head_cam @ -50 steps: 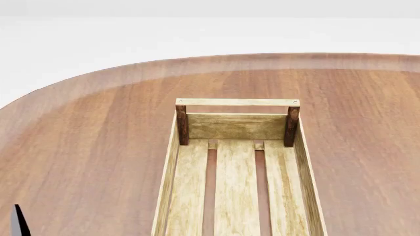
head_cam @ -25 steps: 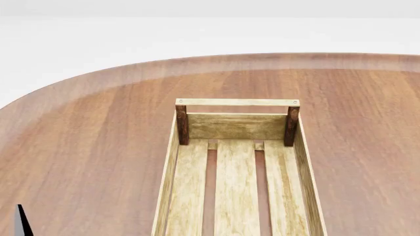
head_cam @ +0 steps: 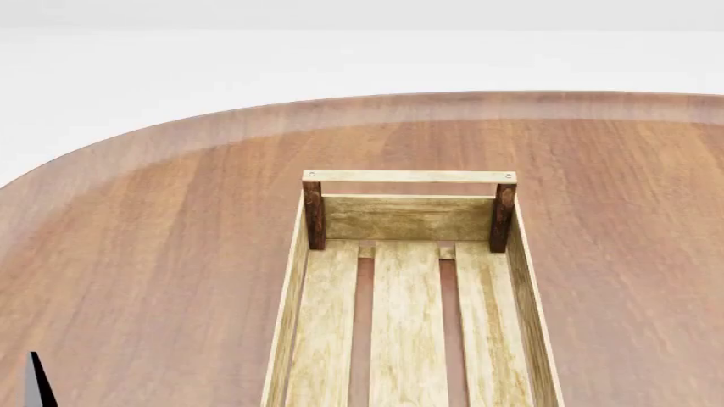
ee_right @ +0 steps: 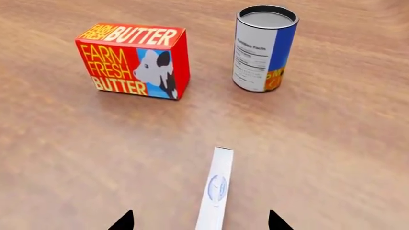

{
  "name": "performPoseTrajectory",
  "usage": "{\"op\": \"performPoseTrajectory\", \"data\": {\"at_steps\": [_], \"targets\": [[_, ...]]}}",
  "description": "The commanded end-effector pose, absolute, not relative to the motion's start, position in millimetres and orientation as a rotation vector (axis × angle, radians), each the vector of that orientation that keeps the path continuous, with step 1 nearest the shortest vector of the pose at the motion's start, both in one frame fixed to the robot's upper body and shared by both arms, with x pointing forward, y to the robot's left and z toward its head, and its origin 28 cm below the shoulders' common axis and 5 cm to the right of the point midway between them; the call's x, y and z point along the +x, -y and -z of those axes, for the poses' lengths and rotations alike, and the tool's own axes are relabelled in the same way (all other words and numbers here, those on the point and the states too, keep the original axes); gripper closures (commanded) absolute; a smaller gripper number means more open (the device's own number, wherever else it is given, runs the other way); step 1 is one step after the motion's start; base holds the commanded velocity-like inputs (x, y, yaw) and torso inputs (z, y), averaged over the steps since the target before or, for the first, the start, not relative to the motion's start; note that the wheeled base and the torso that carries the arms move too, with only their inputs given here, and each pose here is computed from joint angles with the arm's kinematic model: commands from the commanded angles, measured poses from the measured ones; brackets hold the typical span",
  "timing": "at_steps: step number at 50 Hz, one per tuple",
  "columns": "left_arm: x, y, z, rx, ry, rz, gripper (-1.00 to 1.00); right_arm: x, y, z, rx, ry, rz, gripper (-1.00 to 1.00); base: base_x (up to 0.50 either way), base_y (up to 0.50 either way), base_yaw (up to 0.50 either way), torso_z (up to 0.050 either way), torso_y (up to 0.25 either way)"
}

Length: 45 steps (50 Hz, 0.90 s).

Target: Pick up the cream cheese and put it in the tray.

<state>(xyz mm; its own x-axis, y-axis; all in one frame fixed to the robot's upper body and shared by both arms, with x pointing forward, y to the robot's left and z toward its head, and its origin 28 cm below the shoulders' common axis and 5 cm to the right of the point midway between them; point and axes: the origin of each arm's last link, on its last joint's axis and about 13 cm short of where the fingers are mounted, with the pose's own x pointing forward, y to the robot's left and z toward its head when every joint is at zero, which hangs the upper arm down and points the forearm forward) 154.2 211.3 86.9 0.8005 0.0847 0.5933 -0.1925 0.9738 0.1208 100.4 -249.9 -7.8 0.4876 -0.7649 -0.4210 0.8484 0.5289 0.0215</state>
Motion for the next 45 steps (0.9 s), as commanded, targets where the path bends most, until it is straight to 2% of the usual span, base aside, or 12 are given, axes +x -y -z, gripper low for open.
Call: {"op": "performPoseTrajectory", "data": {"at_steps": [1, 45], "targets": [[154, -211, -87, 0.179, 0.626, -0.15, -1.0, 100, 251, 14, 0.248, -0.397, 0.996, -1.0, 0.0, 0.0, 0.0, 0.0, 0.0], [154, -211, -87, 0.181, 0.622, -0.153, -1.0, 100, 254, 35, 0.263, -0.456, 1.007, -1.0, 0.0, 0.0, 0.0, 0.0, 0.0]]}}
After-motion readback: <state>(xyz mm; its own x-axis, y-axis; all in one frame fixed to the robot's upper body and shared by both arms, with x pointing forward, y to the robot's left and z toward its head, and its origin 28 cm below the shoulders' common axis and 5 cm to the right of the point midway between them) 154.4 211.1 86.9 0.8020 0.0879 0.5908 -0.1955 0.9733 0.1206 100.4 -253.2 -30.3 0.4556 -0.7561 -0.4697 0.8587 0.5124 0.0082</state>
